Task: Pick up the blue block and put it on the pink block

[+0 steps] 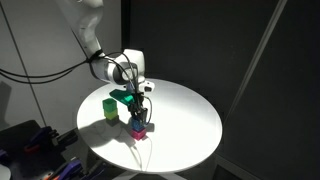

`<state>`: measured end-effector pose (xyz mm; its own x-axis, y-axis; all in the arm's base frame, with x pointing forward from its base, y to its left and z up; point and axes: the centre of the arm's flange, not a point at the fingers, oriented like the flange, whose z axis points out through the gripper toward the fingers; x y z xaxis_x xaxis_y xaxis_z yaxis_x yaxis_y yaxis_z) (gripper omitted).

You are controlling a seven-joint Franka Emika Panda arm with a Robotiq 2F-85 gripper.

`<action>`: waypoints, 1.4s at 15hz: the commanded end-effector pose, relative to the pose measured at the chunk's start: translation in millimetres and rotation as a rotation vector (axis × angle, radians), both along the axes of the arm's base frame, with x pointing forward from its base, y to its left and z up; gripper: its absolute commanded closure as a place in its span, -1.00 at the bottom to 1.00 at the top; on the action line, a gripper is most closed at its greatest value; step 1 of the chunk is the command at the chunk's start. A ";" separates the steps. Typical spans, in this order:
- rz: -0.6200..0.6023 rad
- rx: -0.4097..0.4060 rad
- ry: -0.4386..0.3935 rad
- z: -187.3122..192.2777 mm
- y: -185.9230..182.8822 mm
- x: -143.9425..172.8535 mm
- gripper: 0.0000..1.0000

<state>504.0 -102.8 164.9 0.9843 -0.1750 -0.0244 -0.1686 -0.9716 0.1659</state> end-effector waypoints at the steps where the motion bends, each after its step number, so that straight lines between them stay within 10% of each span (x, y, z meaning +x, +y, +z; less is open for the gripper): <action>1: 0.027 -0.017 -0.009 -5.4 -5.9 5.1 0.35; 5: 0.019 -0.019 -0.002 -11.5 -9.3 4.6 0.35; 6: 0.018 -0.018 -0.003 -11.7 -10.1 4.7 -0.65; 9: 0.014 -0.022 -0.003 -12.5 -11.9 4.4 -0.95; 21: -0.001 -0.033 -0.006 9.5 -10.5 -2.2 -1.00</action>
<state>506.1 -115.2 158.8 0.9825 -0.1859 -0.0152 -0.1798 -0.9659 0.1862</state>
